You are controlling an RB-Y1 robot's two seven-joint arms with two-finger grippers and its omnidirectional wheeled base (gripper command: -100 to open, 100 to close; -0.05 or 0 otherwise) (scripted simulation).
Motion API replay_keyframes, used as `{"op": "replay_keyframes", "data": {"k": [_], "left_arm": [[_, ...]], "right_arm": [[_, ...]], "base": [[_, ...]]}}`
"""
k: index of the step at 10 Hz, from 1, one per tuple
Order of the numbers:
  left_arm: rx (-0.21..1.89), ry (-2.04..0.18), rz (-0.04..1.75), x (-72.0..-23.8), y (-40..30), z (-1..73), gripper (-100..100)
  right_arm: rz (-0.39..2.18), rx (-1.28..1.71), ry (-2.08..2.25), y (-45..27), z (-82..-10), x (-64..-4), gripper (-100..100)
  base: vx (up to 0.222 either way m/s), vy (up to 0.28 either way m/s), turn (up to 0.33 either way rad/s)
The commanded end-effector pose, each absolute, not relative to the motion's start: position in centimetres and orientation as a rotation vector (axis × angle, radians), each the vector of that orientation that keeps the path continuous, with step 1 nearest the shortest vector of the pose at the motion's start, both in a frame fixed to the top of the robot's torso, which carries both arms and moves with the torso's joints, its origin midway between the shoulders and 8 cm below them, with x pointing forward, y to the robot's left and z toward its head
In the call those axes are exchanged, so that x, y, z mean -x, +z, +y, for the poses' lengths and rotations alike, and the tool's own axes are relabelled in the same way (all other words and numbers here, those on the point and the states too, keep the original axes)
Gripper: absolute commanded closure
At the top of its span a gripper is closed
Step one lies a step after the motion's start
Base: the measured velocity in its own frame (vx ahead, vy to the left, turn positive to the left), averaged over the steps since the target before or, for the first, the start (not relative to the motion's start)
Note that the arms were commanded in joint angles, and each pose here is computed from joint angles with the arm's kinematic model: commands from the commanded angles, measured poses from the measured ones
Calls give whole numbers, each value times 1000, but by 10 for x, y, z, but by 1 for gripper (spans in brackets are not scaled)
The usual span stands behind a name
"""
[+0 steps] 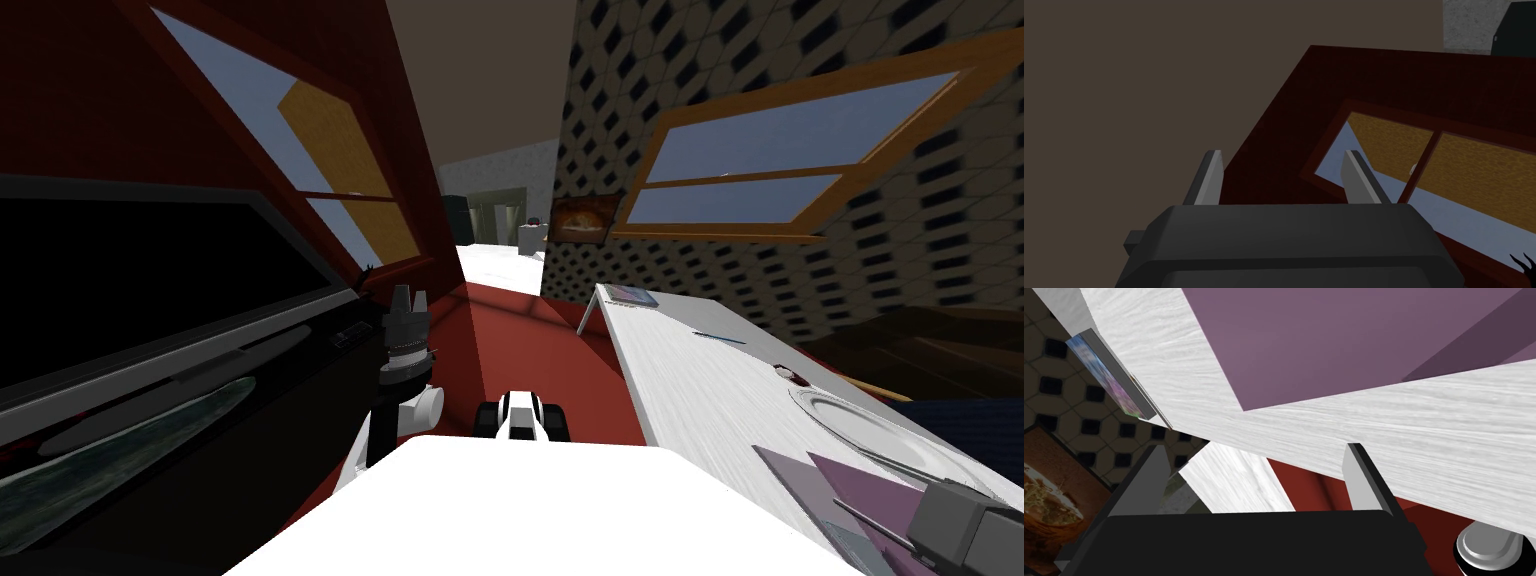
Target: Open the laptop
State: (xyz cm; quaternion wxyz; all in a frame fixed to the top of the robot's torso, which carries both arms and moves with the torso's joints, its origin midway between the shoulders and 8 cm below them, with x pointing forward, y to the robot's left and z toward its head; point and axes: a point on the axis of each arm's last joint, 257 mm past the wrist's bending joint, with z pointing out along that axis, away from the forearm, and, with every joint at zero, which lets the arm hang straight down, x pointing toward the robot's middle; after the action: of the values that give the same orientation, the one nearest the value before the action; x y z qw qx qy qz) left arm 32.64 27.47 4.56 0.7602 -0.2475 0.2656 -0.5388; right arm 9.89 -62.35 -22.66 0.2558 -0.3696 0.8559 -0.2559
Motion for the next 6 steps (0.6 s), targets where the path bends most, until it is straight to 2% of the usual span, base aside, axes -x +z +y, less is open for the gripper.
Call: {"op": "replay_keyframes", "data": {"k": [1, 6], "left_arm": [[539, -1173, 578, -326, 46, 275, 0], [539, -1173, 578, -326, 46, 275, 0]], "right_arm": [[2328, 997, -696, -232, -625, -97, -100], [2307, 1025, -689, -199, -621, -111, -100]], "base": [[18, -9, 14], [8, -5, -59]]}}
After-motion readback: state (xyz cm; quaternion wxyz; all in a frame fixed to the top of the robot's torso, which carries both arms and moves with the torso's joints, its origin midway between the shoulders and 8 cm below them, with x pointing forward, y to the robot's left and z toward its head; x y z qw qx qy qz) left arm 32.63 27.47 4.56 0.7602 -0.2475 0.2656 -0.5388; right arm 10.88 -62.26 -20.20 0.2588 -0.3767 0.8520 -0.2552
